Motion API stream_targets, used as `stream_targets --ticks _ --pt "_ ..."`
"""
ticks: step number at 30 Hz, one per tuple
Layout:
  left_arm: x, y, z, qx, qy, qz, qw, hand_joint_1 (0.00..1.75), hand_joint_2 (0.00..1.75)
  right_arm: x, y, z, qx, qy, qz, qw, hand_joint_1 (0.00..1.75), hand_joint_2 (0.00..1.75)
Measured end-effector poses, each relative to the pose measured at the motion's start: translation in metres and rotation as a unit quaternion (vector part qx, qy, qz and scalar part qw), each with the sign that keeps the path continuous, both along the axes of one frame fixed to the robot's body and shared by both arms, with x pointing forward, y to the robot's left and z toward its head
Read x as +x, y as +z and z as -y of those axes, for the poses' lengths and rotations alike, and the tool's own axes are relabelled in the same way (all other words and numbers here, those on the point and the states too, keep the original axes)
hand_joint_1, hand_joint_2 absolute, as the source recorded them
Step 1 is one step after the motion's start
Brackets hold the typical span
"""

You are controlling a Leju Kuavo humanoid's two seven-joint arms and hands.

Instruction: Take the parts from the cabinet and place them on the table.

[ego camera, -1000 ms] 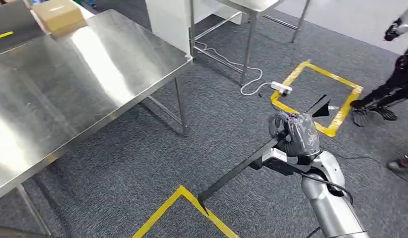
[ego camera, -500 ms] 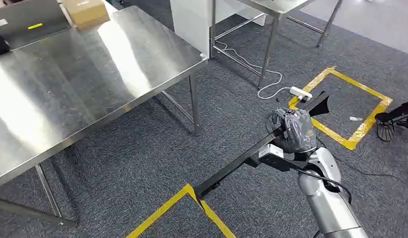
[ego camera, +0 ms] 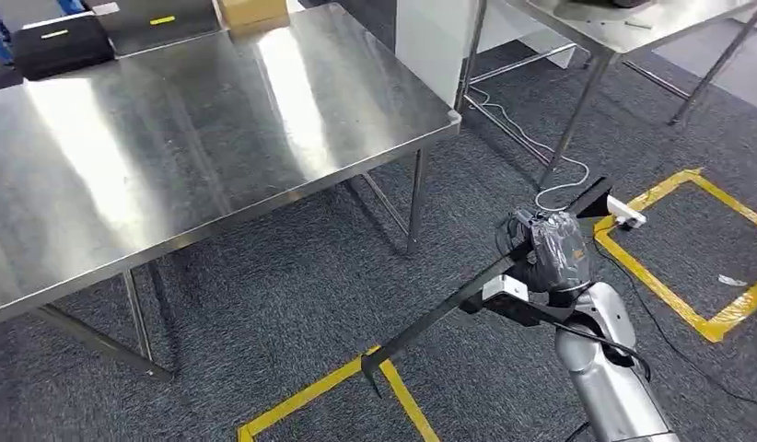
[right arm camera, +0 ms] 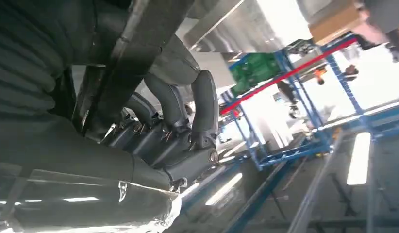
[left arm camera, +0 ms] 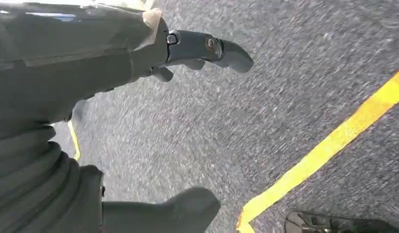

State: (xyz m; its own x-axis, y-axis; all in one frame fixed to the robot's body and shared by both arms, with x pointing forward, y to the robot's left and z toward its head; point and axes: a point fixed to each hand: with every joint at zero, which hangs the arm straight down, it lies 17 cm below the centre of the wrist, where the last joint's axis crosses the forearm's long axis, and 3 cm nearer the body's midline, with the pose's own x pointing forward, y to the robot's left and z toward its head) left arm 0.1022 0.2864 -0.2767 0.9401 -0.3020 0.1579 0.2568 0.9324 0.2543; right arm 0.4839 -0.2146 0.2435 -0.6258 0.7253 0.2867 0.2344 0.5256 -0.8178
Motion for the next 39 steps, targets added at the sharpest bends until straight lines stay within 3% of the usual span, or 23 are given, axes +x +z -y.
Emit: stream_targets --ticks 39 --pt "0.005 0.001 -0.002 0.003 -0.008 -0.003 1.0 0.0 1.75 0.0 0.008 0.009 0.007 -0.012 0.01 1.0 1.75 1.75"
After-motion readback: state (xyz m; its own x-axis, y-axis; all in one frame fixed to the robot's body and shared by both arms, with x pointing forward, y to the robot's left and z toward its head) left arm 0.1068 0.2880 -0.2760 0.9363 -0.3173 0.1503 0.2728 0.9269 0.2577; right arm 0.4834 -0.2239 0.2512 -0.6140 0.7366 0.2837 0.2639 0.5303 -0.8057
